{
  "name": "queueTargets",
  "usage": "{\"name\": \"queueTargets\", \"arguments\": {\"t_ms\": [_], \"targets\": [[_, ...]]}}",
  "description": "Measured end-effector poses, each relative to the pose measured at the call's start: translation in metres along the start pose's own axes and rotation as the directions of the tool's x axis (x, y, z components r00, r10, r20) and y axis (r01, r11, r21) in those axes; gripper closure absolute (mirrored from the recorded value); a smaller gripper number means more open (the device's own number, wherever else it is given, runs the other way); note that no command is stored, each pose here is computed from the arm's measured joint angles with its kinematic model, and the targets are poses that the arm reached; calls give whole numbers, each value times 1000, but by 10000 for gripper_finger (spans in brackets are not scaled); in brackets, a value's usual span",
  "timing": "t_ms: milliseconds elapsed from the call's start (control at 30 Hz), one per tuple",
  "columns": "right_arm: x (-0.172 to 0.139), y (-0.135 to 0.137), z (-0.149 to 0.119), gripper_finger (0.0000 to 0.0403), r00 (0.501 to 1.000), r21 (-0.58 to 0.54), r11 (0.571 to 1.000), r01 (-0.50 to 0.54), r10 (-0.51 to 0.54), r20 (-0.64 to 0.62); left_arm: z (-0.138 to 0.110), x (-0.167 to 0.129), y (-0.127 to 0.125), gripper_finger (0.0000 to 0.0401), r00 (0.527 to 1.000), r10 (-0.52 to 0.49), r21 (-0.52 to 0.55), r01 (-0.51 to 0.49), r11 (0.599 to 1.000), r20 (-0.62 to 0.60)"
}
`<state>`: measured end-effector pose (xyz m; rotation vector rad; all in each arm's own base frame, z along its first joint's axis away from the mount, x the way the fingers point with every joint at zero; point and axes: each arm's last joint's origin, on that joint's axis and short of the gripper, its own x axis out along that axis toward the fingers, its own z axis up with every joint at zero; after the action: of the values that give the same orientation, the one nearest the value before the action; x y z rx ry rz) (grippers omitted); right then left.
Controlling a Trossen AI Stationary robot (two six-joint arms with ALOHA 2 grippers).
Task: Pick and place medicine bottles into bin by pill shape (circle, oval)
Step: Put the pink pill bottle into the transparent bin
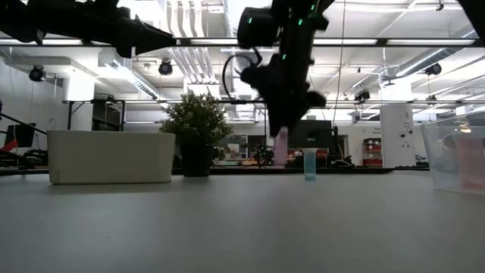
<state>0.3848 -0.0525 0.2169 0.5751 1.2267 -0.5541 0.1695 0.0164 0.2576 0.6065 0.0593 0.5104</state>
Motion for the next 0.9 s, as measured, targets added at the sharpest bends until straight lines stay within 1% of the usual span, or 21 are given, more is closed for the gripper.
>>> {"name": "queueTargets", "arguments": {"t_ms": [133, 433, 533, 667, 800, 900], "targets": [[-34, 6, -14, 283, 1000, -46, 999, -22, 23, 5, 0, 0, 0, 221, 1000, 0, 0, 0, 1000, 0], [-111, 15, -63, 284, 994, -97, 990, -103, 107, 37, 2, 0, 2, 221, 1000, 16, -14, -15, 1000, 21], [-132, 13, -81, 286, 991, -80, 988, -132, 134, 17, 3, 0, 2, 221, 999, 23, -20, -22, 1000, 31], [-155, 14, -114, 286, 988, -49, 987, -151, 151, -16, 4, 0, 3, 221, 999, 32, -30, -31, 999, 42], [-172, 13, -146, 284, 988, 48, 989, -143, 146, -58, 4, 0, 3, 221, 999, 31, -35, -29, 999, 41], [-179, 12, -171, 285, 986, 105, 985, -136, 146, -87, 4, 0, 3, 221, 999, 31, -37, -29, 999, 42]]}}
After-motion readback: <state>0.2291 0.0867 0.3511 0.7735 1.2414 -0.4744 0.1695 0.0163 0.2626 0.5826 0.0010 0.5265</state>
